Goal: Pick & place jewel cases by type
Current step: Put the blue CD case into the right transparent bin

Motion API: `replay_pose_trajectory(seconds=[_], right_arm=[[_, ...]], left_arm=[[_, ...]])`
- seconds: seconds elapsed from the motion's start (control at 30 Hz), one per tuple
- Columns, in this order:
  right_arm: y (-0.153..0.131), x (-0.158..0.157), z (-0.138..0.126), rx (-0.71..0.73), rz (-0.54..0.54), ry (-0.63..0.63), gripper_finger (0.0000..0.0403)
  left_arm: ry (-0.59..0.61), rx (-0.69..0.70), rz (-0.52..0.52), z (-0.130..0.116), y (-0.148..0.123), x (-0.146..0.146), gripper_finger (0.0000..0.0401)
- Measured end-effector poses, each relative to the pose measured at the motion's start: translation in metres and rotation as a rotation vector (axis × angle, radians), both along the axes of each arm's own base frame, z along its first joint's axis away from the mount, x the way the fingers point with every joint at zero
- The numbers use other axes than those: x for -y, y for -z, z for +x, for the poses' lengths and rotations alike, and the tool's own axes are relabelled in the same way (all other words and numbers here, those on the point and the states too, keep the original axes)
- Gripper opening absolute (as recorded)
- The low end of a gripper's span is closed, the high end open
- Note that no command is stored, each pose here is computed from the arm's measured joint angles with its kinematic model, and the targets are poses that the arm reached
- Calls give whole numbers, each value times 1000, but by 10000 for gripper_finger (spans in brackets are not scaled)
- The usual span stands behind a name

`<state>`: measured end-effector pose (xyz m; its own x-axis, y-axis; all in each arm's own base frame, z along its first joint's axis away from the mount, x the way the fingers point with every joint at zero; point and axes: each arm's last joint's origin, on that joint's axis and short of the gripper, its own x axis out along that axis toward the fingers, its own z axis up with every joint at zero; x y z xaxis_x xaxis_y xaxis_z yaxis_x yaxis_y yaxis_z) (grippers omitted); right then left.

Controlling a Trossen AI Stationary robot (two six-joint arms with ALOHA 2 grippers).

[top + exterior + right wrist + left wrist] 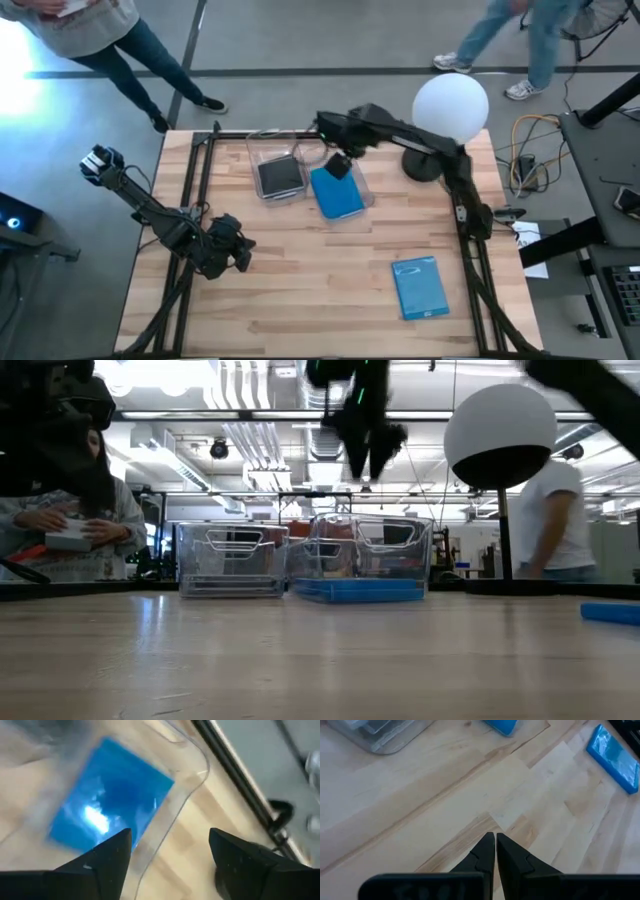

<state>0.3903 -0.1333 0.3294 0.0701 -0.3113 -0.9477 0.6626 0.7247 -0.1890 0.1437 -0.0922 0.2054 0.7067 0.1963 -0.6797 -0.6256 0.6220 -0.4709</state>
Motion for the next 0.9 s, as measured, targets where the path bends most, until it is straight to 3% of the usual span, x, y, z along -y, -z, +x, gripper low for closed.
replay_pose_trajectory(seconds=[0.07,0.17,0.23,0.37,0.5,0.6,0.7,0.8,0.9], right_arm=[[-18,-34,-7,44,26,-71,265],[-15,-87,-12,86,326,-90,261],[-7,-128,-19,38,393,-72,253],[11,-201,-65,-84,386,47,233],[48,-250,-115,-109,292,389,209],[78,-276,-146,-63,357,572,191],[117,-295,-157,-27,415,672,176],[139,-298,-169,-47,351,794,167],[157,-303,-164,-14,367,771,165]], left_arm=[[11,1,22,0,0,0,0],[16,5,49,1,0,-1,0],[20,9,59,1,0,-1,0],[18,17,66,1,-1,-1,0],[18,26,58,2,0,0,0],[19,52,37,4,-1,1,0],[40,88,0,7,-4,4,0],[126,119,-48,12,-8,10,0],[175,136,-87,18,-8,17,0]])
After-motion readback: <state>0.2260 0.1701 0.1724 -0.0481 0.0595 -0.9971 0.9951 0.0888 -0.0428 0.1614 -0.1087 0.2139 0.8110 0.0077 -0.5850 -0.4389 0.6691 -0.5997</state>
